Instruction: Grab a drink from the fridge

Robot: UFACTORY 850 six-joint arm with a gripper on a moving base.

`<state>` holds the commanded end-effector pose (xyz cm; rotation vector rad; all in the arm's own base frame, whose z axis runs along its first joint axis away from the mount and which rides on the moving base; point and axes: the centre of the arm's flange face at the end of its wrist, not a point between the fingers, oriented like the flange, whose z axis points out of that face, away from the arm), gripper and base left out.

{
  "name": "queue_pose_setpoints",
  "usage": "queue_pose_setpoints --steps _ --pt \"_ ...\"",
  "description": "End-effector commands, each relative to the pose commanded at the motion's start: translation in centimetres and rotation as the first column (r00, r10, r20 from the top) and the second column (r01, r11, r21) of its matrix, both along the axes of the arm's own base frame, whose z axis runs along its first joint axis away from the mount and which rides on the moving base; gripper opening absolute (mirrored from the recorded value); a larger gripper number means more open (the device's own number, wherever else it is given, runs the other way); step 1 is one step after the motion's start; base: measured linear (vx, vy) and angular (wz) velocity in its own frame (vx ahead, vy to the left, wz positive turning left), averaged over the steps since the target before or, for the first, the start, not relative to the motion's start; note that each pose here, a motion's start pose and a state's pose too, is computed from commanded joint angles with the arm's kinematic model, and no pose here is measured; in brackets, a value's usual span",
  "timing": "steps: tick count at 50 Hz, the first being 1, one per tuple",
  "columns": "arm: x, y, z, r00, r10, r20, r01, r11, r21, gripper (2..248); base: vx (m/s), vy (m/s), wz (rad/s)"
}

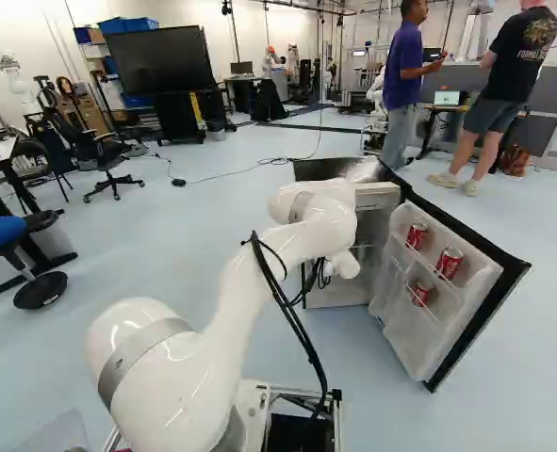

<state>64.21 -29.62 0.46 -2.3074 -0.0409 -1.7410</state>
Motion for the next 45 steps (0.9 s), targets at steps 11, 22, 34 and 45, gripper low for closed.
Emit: queue_pose_setpoints --steps 11,22,34,45 --pt "-2.0 0.3 0.8 0.999 -0.011 -0.037 0.012 1.0 0.021 84 0.0 0.0 0.0" --pt "-4.1 0.6 2.5 0.997 -0.021 -0.067 0.024 0.999 0.038 84 0.0 0.0 0.0" --pt "-6.4 0.9 4.8 0.995 -0.034 -0.095 0.039 0.998 0.054 84 0.0 0.0 0.0" --pt "-8.5 1.3 6.8 0.992 -0.045 -0.117 0.053 0.996 0.066 84 0.0 0.0 0.0"
